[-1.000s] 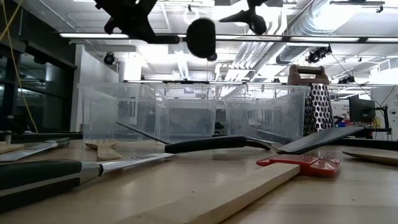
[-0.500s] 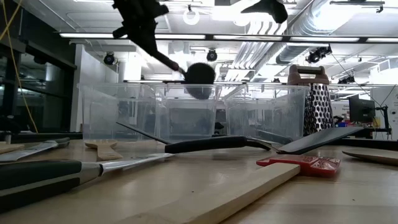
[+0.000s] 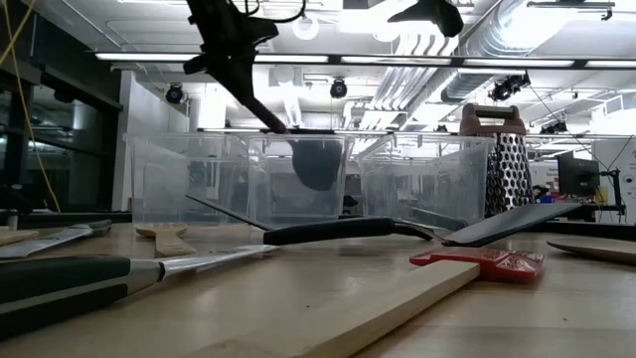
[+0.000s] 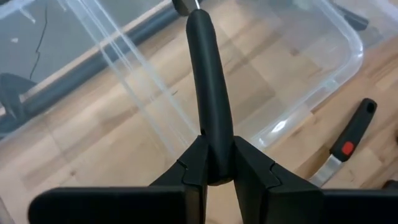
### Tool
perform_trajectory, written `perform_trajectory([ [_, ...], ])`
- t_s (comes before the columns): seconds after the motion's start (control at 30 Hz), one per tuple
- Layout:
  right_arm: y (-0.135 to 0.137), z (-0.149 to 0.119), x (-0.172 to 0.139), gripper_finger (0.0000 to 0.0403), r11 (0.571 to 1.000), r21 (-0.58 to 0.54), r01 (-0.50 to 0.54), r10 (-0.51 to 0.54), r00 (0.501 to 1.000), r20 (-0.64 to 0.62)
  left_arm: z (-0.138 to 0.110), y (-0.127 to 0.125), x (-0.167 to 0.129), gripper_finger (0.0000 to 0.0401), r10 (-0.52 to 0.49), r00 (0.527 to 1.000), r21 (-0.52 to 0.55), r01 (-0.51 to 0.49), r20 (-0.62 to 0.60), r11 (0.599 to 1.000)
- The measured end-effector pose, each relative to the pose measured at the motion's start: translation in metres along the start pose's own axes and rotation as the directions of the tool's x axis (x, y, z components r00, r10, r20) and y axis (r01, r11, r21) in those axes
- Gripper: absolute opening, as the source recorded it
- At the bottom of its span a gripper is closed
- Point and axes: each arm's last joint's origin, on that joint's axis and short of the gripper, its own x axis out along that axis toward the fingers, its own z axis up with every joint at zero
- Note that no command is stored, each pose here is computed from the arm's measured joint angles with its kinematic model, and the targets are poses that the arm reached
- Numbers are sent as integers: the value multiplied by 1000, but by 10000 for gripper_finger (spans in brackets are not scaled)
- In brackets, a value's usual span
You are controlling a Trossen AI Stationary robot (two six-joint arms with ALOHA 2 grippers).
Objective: Pick & Place Kitchen Items
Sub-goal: Put the black spatula into the transparent middle bin
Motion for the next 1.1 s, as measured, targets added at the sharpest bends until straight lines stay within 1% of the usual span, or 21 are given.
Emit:
perform_trajectory([
  [0.23,0,0,0,251,1000,-18,5,-5,1000,0,-5,3,0,45,22,999,-47,-24,-48,999],
  [0.4,-1,0,0,251,999,-22,26,-25,1000,9,-2,0,0,45,-10,1000,-68,8,-23,998],
  [0.6,-1,0,0,251,999,-27,27,-27,1000,9,-2,1,0,45,-10,999,-114,6,-33,993],
  [0.77,-1,0,0,251,999,-27,27,-27,1000,8,-3,1,0,45,-6,999,-127,2,-35,992],
  [0.93,-1,0,0,251,999,-28,27,-27,1000,8,-3,-4,13,45,-6,997,-133,-4,-71,991],
  [1.1,-2,-1,0,251,999,-33,31,-31,1000,2,-1,-10,25,45,-13,997,-134,3,-76,991],
])
